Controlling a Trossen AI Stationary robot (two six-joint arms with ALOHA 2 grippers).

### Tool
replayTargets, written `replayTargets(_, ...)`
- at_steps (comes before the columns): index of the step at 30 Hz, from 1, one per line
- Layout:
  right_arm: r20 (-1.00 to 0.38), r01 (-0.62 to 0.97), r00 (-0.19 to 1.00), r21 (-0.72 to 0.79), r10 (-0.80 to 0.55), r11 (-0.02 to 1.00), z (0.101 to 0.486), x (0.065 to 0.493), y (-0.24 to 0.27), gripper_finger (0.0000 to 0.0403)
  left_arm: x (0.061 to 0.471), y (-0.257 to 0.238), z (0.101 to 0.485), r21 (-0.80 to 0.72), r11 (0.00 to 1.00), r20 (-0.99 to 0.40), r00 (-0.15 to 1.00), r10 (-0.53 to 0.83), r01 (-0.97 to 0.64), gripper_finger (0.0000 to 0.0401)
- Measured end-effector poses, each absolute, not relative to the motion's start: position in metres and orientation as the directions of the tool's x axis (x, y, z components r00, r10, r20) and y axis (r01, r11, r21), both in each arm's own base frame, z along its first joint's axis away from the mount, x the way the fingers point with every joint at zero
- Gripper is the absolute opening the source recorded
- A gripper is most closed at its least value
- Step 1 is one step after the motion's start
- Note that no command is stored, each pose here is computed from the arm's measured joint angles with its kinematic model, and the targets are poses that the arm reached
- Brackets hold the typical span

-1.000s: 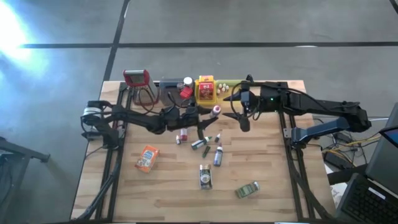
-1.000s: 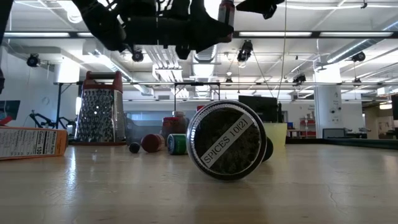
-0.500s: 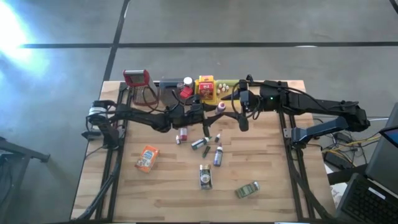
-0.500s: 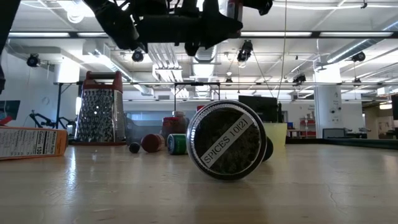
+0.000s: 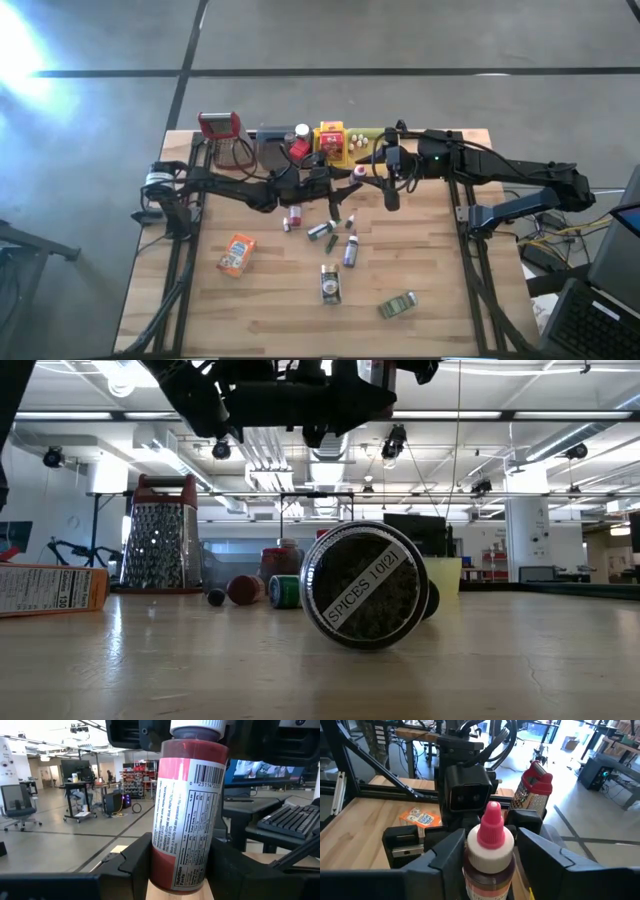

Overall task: Pick & Place Kitchen Items
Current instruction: Put the large pink food coloring bottle into the light yellow bin

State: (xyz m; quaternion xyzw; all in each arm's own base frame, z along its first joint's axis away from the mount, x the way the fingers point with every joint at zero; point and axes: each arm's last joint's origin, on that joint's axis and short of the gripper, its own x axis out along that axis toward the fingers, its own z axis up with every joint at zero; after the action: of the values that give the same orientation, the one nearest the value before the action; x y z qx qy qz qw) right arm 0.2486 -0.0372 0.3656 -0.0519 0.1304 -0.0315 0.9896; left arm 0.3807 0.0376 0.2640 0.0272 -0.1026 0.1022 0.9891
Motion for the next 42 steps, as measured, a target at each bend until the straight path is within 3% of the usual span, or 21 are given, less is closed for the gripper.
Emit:
replayTargets(9, -0.254, 0.044, 0.964, -0.130, -0.076, 0.991, 0.366, 0.249, -0.037, 0.0113, 0.381, 0.038, 0.264, 0.034, 0.978, 0.206, 0.959, 0.197, -0.208, 0.0161)
replayTargets(17, -0.262, 0.051, 0.962, -0.103, -0.077, 0.993, 0.365, 0.248, -0.037, 0.0133, 0.381, 0.038, 0.263, 0.029, 0.976, 0.203, 0.958, 0.204, -0.214, 0.0167)
replayTargets(24, -0.283, 0.071, 0.954, -0.106, -0.099, 0.992, 0.363, 0.248, -0.038, 0.0113, 0.380, 0.039, 0.263, 0.027, 0.969, 0.203, 0.950, 0.237, -0.247, 0.0228)
replayTargets(28, -0.301, 0.106, 0.946, -0.073, -0.123, 0.992, 0.363, 0.242, -0.042, 0.0118, 0.379, 0.041, 0.263, 0.004, 0.934, 0.179, 0.919, 0.351, -0.357, 0.0282)
replayTargets(31, -0.356, 0.161, 0.919, -0.056, -0.171, 0.985, 0.362, 0.232, -0.048, 0.0125, 0.373, 0.044, 0.263, 0.028, 0.890, 0.078, 0.889, 0.452, -0.455, 0.0308)
replayTargets(36, -0.426, 0.288, 0.857, -0.072, -0.290, 0.955, 0.357, 0.208, -0.061, 0.0113, 0.358, 0.046, 0.267, 0.088, 0.818, -0.072, 0.815, 0.574, -0.568, 0.0313)
replayTargets(42, -0.427, 0.420, 0.806, -0.076, -0.410, 0.905, 0.339, 0.189, -0.085, 0.0121, 0.349, 0.044, 0.257, 0.092, 0.807, -0.099, 0.801, 0.591, -0.584, 0.0307)
